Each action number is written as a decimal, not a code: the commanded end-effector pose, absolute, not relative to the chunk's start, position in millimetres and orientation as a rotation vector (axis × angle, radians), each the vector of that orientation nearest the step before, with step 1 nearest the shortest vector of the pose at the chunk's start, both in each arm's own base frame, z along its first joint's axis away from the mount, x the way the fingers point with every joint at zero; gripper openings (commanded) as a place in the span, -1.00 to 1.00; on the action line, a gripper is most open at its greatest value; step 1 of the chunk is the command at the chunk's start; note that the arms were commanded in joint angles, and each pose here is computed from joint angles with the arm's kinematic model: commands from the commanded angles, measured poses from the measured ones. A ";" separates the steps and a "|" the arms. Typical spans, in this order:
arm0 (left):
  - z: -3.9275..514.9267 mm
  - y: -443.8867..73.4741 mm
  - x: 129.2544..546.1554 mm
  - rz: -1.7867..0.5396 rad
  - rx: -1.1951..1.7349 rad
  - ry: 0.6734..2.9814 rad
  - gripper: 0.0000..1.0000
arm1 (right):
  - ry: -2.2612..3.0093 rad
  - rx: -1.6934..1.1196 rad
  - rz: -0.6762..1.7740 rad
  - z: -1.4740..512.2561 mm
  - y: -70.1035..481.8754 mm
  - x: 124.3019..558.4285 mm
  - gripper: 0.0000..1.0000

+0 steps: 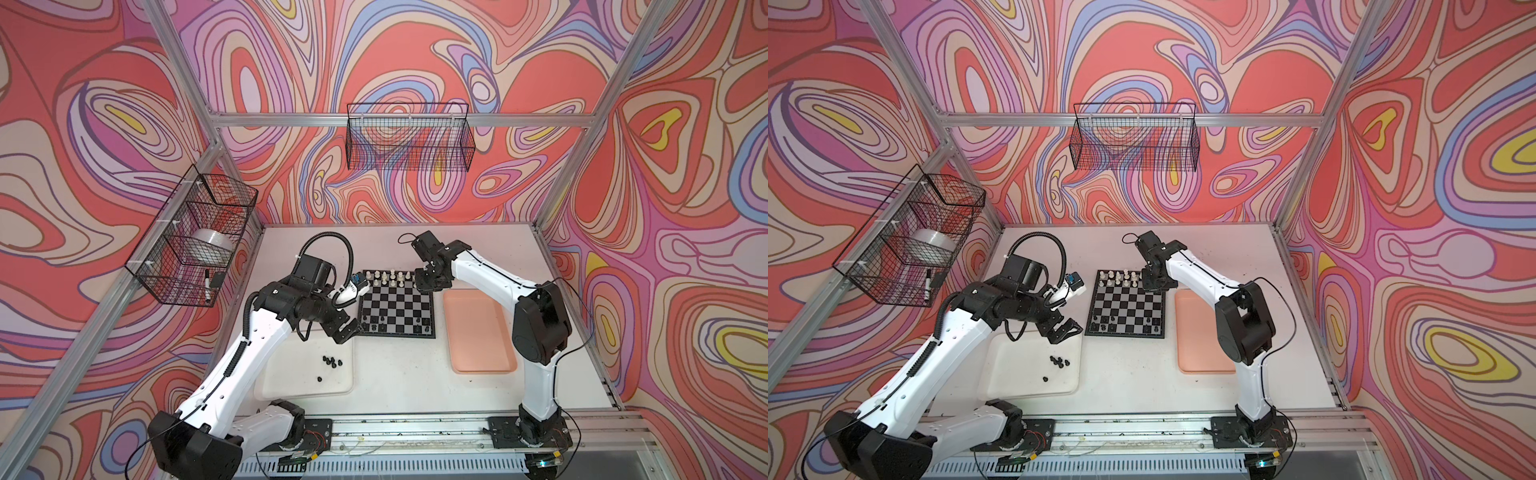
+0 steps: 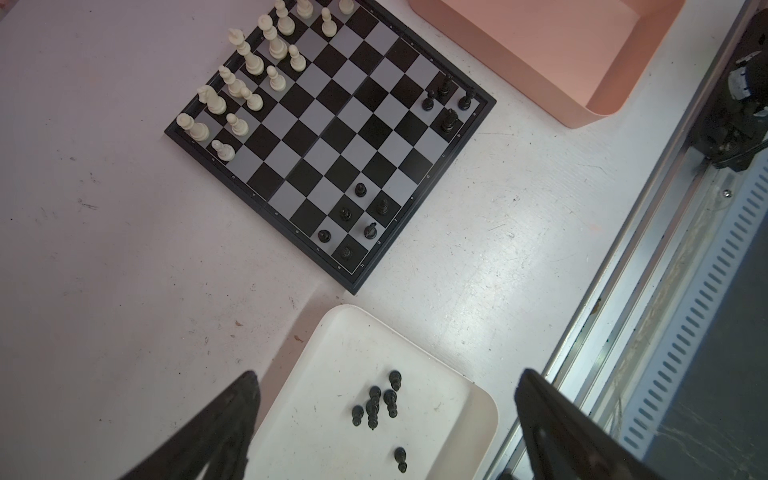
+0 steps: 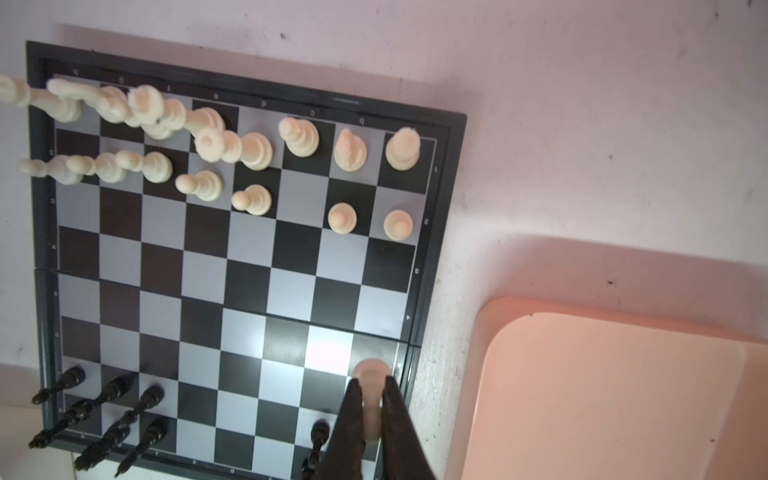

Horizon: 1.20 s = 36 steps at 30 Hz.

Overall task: Set up the chess pieces on the board
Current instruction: 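Carry the held cream pawn with the right gripper over the chessboard's cream rows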

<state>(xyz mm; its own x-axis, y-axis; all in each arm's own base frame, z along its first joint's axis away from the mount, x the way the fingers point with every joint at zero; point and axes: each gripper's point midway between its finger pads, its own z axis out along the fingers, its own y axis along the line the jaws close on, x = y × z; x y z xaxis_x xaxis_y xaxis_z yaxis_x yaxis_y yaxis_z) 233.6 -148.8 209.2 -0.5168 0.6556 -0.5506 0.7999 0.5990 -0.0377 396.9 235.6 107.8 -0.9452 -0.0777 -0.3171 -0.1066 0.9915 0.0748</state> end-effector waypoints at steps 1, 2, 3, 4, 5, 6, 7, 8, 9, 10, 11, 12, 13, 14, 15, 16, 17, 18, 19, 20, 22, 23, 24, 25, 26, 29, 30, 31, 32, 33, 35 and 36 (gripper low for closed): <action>210.4 -149.8 231.3 -0.404 1.149 2.337 0.93 | 2.812 -0.181 0.132 105.9 245.1 402.7 -0.87; 210.1 -150.0 231.3 -0.404 1.151 2.339 0.94 | 2.811 -0.186 0.135 105.5 247.4 404.8 -0.88; 209.8 -150.1 231.1 -0.404 1.152 2.339 0.93 | 2.809 -0.189 0.137 104.9 249.5 406.8 -0.88; 209.4 -149.6 231.5 -0.402 1.151 2.341 0.94 | 2.809 -0.193 0.144 104.6 252.1 408.5 -0.88; 209.4 -149.4 231.7 -0.401 1.150 2.342 0.94 | 2.808 -0.198 0.148 103.6 254.6 410.2 -0.88; 209.1 -149.2 232.0 -0.399 1.148 2.344 0.94 | 2.806 -0.202 0.152 103.2 256.9 411.9 -0.88; 208.9 -149.5 231.5 -0.400 1.152 2.344 0.93 | 2.807 -0.209 0.151 101.2 258.7 413.2 -0.88; 209.9 -149.3 231.8 -0.400 1.149 2.343 0.94 | 2.802 -0.215 0.155 101.1 261.3 415.2 -0.87; 209.1 -149.5 231.6 -0.401 1.151 2.346 0.93 | 2.802 -0.218 0.158 99.7 263.4 416.6 -0.87; 209.3 -149.4 231.8 -0.399 1.152 2.345 0.94 | 2.799 -0.222 0.160 99.2 265.7 418.3 -0.87; 209.4 -149.4 231.9 -0.399 1.153 2.344 0.93 | 2.798 -0.228 0.161 98.0 267.6 419.9 -0.87; 209.4 -149.3 232.4 -0.397 1.152 2.345 0.94 | 2.798 -0.232 0.160 97.2 268.9 421.2 -0.87; 209.4 -149.2 232.4 -0.396 1.152 2.345 0.94 | 2.794 -0.235 0.162 96.8 270.4 423.2 -0.87; 208.9 -149.1 232.2 -0.395 1.153 2.347 0.93 | 2.798 -0.240 0.160 95.0 271.5 423.4 -0.87; 208.6 -149.0 232.2 -0.396 1.153 2.349 0.94 | 2.799 -0.243 0.158 94.1 272.0 424.8 -0.87; 208.7 -148.9 232.3 -0.394 1.153 2.348 0.93 | 2.798 -0.249 0.157 92.5 273.4 425.6 -0.87; 208.6 -148.9 232.3 -0.394 1.153 2.349 0.94 | 2.798 -0.252 0.153 91.2 273.8 426.3 -0.87; 209.0 -149.2 232.4 -0.395 1.153 2.348 0.93 | 2.798 -0.253 0.150 90.2 273.9 427.4 -0.87; 209.0 -149.1 232.2 -0.396 1.153 2.348 0.93 | 2.796 -0.256 0.150 89.4 274.6 428.4 -0.87; 209.1 -148.9 232.4 -0.394 1.152 2.349 0.93 | 2.796 -0.256 0.147 88.4 274.8 429.2 -0.87; 209.2 -148.8 232.6 -0.394 1.152 2.350 0.93 | 2.796 -0.258 0.145 86.3 275.6 431.0 -0.87; 209.6 -148.9 232.4 -0.396 1.152 2.350 0.93 | 2.795 -0.260 0.145 85.5 276.0 431.6 -0.87; 209.4 -148.9 232.6 -0.395 1.152 2.351 0.93 | 2.795 -0.261 0.143 83.8 276.4 432.7 -0.87; 209.5 -148.9 232.6 -0.396 1.153 2.352 0.93 | 2.792 -0.262 0.147 83.8 277.3 433.4 -0.87; 209.7 -149.0 232.3 -0.396 1.154 2.352 0.93 | 2.793 -0.262 0.147 82.6 277.9 434.1 -0.87; 209.9 -148.6 232.5 -0.393 1.153 2.353 0.93 | 2.794 -0.262 0.153 80.1 280.1 436.7 -0.87; 209.9 -148.4 232.7 -0.392 1.152 2.354 0.93 | 2.797 -0.265 0.154 78.7 281.1 437.4 -0.87; 210.0 -148.6 232.8 -0.391 1.153 2.353 0.93 | 2.794 -0.269 0.157 78.4 282.4 438.1 -0.87; 209.9 -148.3 232.8 -0.390 1.151 2.354 0.93 | 2.791 -0.272 0.163 78.9 283.3 439.0 -0.87; 209.7 -148.2 232.9 -0.389 1.152 2.354 0.93 | 2.788 -0.269 0.163 78.9 283.5 440.4 -0.87; 209.6 -147.8 233.1 -0.388 1.151 2.356 0.93 | 2.786 -0.271 0.164 78.7 284.8 441.8 -0.87; 209.6 -147.8 233.2 -0.388 1.151 2.356 0.93 | 2.793 -0.276 0.158 76.3 284.8 441.7 -0.86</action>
<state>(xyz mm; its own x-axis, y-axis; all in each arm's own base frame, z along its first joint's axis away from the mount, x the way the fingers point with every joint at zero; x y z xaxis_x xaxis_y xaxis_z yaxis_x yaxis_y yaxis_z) 233.8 -148.1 208.5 -0.5188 0.6569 -0.5471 0.7987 0.6007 -0.0360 438.5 278.1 80.0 -0.9309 -0.1544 -0.3309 -0.1902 0.9786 0.0786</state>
